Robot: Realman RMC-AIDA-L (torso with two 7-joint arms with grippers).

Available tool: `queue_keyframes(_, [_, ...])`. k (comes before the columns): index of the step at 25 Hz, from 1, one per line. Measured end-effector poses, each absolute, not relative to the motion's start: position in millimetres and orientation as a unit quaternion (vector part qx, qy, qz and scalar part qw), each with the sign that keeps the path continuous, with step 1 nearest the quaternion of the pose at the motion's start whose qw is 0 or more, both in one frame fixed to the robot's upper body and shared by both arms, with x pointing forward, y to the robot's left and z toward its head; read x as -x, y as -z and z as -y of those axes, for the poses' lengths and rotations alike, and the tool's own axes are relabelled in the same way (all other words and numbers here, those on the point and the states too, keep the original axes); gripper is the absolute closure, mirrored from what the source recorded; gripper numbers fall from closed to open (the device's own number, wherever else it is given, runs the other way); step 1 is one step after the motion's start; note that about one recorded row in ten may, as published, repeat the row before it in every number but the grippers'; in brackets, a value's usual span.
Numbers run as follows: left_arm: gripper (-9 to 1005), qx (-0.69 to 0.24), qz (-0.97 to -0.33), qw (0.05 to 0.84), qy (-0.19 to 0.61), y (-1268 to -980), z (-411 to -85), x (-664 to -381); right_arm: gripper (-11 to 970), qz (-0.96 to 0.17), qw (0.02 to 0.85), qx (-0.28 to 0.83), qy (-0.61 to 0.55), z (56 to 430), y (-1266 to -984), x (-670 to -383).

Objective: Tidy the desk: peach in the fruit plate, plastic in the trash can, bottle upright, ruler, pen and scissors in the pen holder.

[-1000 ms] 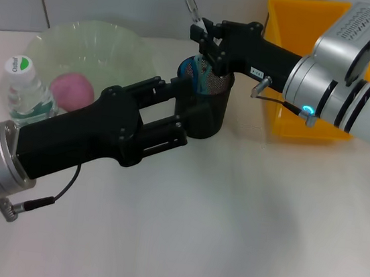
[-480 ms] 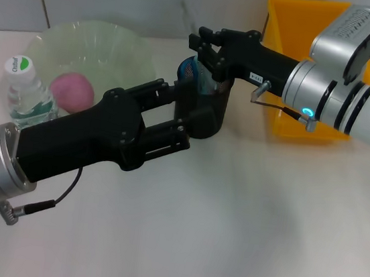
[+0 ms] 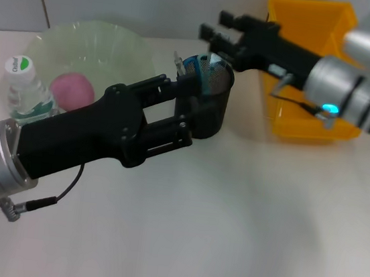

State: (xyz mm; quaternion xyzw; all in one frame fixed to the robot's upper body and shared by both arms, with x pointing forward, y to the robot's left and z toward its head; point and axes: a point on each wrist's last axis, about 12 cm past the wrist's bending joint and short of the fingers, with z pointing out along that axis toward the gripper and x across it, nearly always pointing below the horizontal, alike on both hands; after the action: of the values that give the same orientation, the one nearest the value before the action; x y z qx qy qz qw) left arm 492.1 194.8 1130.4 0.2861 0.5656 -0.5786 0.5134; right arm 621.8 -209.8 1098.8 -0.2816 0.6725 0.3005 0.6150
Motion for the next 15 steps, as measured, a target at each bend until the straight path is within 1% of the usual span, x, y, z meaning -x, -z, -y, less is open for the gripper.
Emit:
queue_keyframes(4, [343, -0.289, -0.565, 0.515, 0.576, -1133, -192, -495, 477, -0.635, 0.639, 0.25, -0.356, 250, -1116, -597])
queue_keyframes(7, [343, -0.29, -0.572, 0.512, 0.572, -1134, -190, -499, 435, -0.621, 0.636, 0.236, -0.391, 293, -1128, -568])
queue_keyframes(11, [343, -0.306, -0.582, 0.502, 0.562, -1135, -189, -502, 361, -0.636, 0.594, 0.234, -0.433, 351, -1142, -527])
queue_keyframes(13, [343, -0.346, -0.599, 0.482, 0.538, -1142, -196, -504, 310, -0.646, 0.569, 0.24, -0.449, 374, -1147, -507])
queue_keyframes(15, [343, -0.367, -0.61, 0.468, 0.524, -1145, -203, -504, 259, -0.658, 0.546, 0.249, -0.455, 396, -1150, -487])
